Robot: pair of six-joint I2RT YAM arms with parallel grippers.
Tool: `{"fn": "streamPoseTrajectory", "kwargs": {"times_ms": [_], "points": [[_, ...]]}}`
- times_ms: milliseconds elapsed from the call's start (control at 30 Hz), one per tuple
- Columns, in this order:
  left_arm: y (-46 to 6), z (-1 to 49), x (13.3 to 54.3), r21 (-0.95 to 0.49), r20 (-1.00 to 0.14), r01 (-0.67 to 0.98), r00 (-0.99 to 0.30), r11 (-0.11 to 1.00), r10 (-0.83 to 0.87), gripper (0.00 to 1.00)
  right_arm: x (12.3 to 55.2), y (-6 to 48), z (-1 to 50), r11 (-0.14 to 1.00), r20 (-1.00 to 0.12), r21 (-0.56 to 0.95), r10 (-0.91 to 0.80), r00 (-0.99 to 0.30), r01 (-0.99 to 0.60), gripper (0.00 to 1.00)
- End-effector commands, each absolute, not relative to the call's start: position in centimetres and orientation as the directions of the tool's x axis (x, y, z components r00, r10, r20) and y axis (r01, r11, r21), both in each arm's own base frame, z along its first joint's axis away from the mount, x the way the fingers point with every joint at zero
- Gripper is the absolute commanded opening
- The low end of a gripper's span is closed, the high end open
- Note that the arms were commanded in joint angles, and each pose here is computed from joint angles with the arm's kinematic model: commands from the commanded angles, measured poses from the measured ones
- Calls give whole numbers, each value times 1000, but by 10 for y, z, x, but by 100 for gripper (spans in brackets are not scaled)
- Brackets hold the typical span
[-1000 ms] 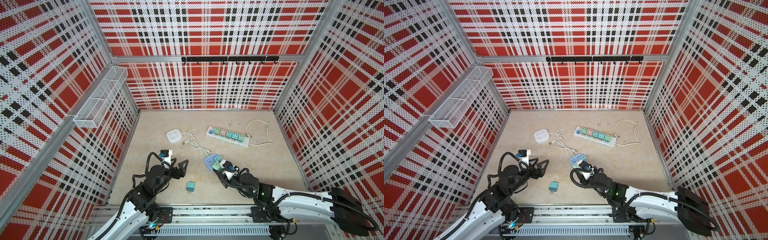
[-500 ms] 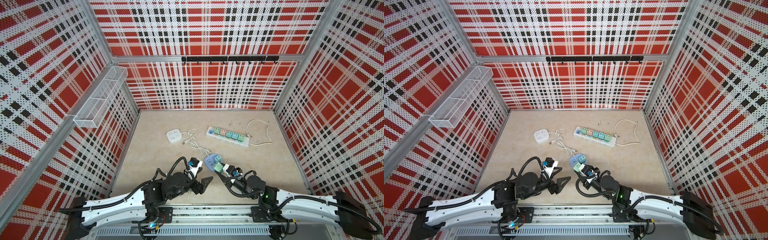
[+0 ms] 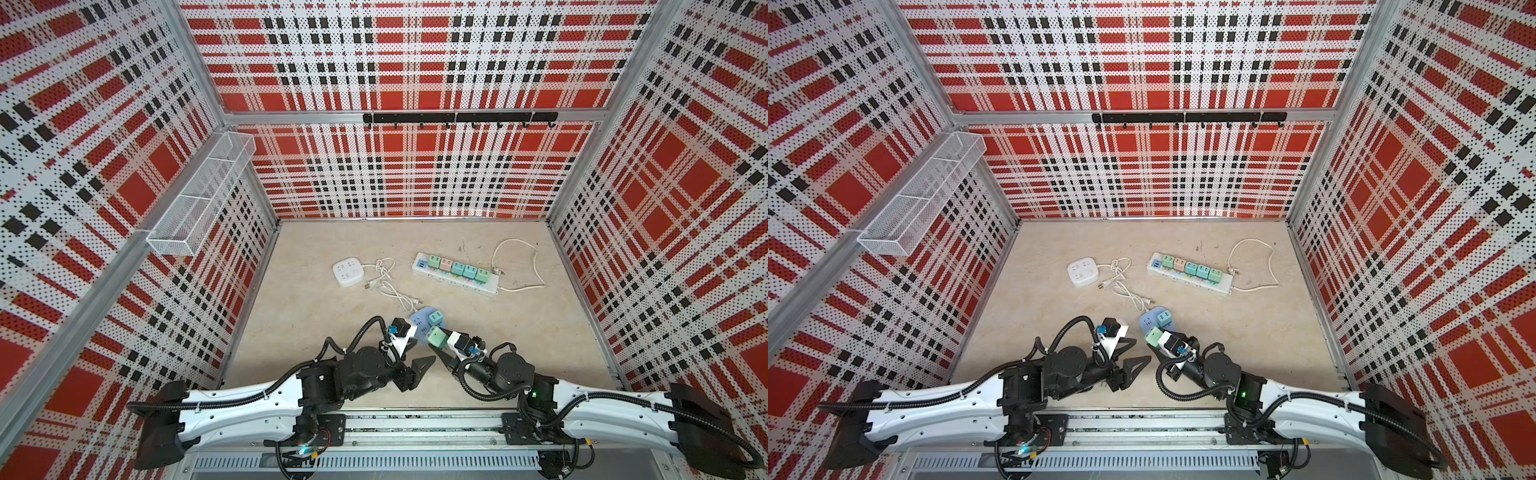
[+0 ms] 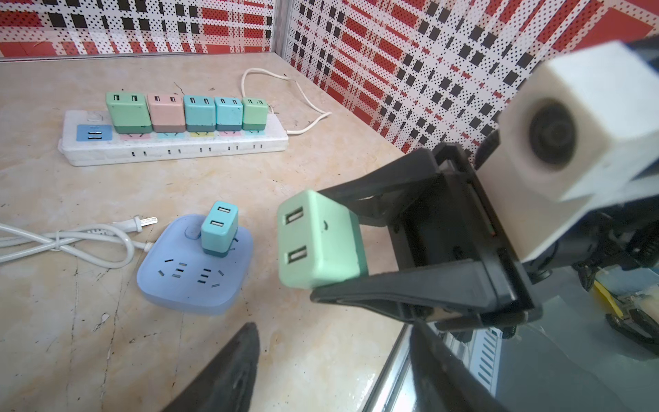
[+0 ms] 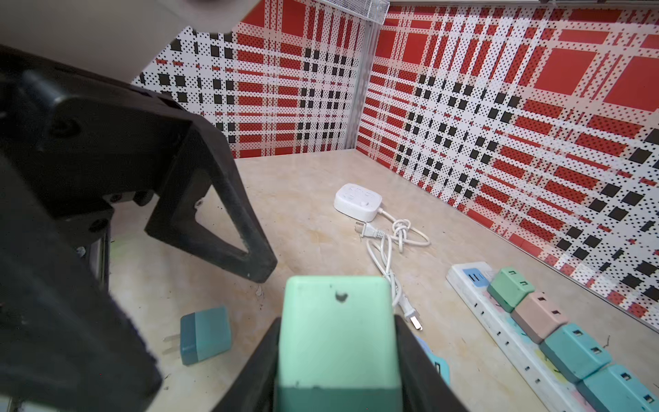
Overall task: Insert plugs into power strip
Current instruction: Insert the plug into the socket.
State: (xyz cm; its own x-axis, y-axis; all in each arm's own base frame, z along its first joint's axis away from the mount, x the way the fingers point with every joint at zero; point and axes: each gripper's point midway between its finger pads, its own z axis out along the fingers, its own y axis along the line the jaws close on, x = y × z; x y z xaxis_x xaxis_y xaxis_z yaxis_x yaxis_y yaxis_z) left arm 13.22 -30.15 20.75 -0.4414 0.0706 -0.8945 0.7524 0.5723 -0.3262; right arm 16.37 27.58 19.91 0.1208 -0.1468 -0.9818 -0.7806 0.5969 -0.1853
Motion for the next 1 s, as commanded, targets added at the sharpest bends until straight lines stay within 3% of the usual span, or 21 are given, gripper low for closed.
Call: {"fn": "streamPoseTrajectory", "kwargs": {"times_ms": [0, 133, 433, 800, 867, 967], "points": [[-308, 226, 132, -368, -896, 753, -443, 546, 8, 67, 161, 277, 220, 592, -981, -189, -80, 176, -783, 21], [-308, 226, 132, -369, -897, 752, -443, 546, 4, 62, 158, 279, 222, 578, -981, -186, -66, 182, -795, 20], [-303, 230, 156, -420, -877, 688, -476, 592, -69, 66, 145, 287, 223, 508, -980, -188, -42, 194, -840, 18], [-330, 236, 157, -467, -854, 718, -518, 517, -53, 62, 138, 297, 228, 455, -978, -190, -12, 207, -870, 16], [-335, 235, 157, -467, -852, 721, -522, 512, -41, 59, 137, 299, 228, 450, -978, -191, -10, 209, -872, 16], [-338, 234, 157, -466, -852, 724, -523, 509, -36, 37, 138, 301, 228, 450, -978, -192, -13, 209, -872, 16]]}}
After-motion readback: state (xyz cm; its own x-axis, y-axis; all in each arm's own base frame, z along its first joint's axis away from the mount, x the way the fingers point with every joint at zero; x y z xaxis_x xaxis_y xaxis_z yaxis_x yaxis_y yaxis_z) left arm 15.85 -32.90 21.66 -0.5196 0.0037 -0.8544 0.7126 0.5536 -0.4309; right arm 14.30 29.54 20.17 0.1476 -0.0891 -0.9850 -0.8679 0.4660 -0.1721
